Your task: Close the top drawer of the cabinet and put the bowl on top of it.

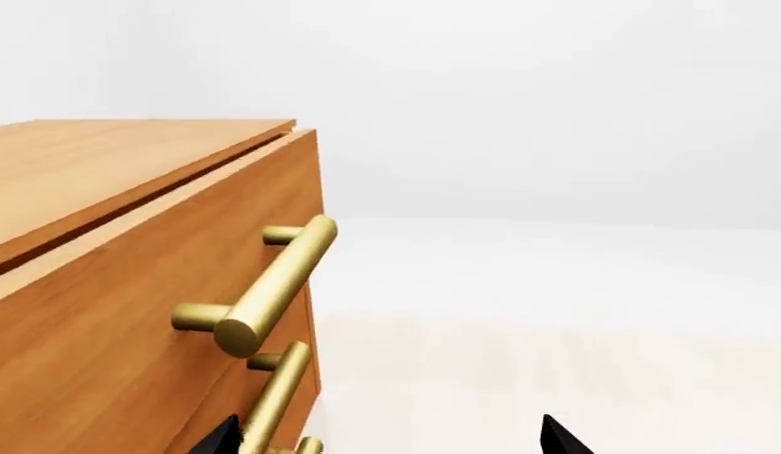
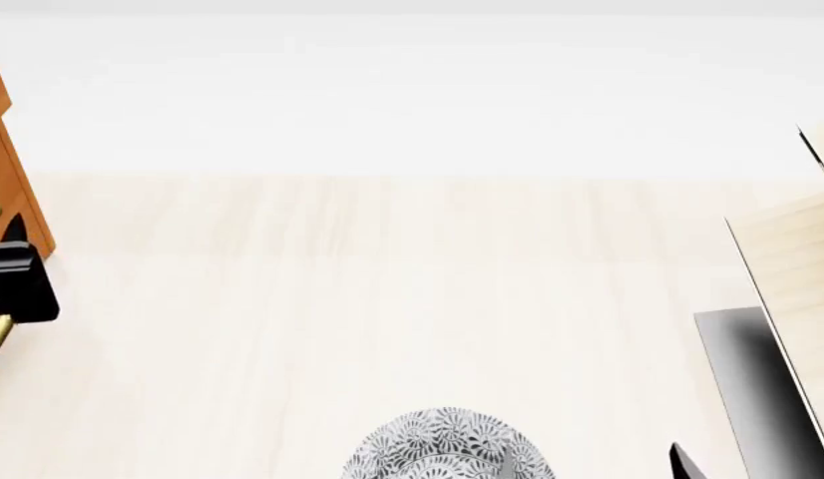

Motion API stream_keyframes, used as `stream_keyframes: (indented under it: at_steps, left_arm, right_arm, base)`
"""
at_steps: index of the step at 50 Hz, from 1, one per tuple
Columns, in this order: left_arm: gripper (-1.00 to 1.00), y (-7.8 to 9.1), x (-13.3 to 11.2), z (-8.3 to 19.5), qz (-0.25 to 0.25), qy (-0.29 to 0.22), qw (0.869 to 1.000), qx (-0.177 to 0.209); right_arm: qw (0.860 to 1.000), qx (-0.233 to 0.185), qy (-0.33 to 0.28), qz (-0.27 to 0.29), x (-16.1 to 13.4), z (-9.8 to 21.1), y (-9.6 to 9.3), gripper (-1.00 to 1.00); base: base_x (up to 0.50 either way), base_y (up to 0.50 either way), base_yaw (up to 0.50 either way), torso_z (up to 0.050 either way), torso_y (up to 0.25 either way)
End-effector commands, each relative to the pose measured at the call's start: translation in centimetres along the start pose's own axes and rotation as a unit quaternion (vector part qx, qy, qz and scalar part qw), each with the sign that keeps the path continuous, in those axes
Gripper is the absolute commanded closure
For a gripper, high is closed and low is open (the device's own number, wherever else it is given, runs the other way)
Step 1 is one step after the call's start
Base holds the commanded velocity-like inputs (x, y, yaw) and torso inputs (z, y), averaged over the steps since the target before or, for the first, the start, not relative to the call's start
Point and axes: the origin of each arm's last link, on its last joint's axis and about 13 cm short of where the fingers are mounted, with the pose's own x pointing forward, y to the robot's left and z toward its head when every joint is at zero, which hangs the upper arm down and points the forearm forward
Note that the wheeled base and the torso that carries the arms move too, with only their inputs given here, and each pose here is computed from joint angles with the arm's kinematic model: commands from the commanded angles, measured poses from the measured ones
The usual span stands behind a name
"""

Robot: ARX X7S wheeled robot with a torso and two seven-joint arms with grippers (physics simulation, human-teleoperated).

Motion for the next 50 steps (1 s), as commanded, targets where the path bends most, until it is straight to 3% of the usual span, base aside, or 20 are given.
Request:
stream_keyframes:
  at_steps: [1,41,43,45,50]
  left_arm:
    - [-1.0,0.6,-0.3,0.9,0.012,-0.009,1.0,0.008]
    - [-1.0,2.1,1.8,-0.9,0.091,0.007,0.996,0.026]
    - [-1.0,2.1,1.8,-0.9,0.092,0.008,0.995,0.027]
    - [-1.0,2.2,1.9,-1.0,0.094,0.008,0.995,0.029]
    - [-1.0,2.2,2.0,-1.1,0.098,0.011,0.995,0.029]
  right_arm:
    - [1.0,0.001,0.0,-0.001,0.0,-0.1,-0.1,-1.0]
    - [1.0,0.003,0.006,0.003,-0.1,-0.5,0.0,-1.0]
    - [1.0,0.003,0.006,0.003,-0.2,-2.2,0.1,-1.0]
    - [1.0,0.002,0.005,0.003,-0.2,-0.7,0.0,-1.0]
    - [1.0,0.002,0.006,0.002,-0.3,-0.5,0.0,-1.0]
  base:
    - [0.0,0.0,0.0,0.0,0.0]
    - [0.0,0.0,0.0,0.0,0.0]
    - [0.0,0.0,0.0,0.0,0.0]
    - [0.0,0.0,0.0,0.0,0.0]
    - [0.0,0.0,0.0,0.0,0.0]
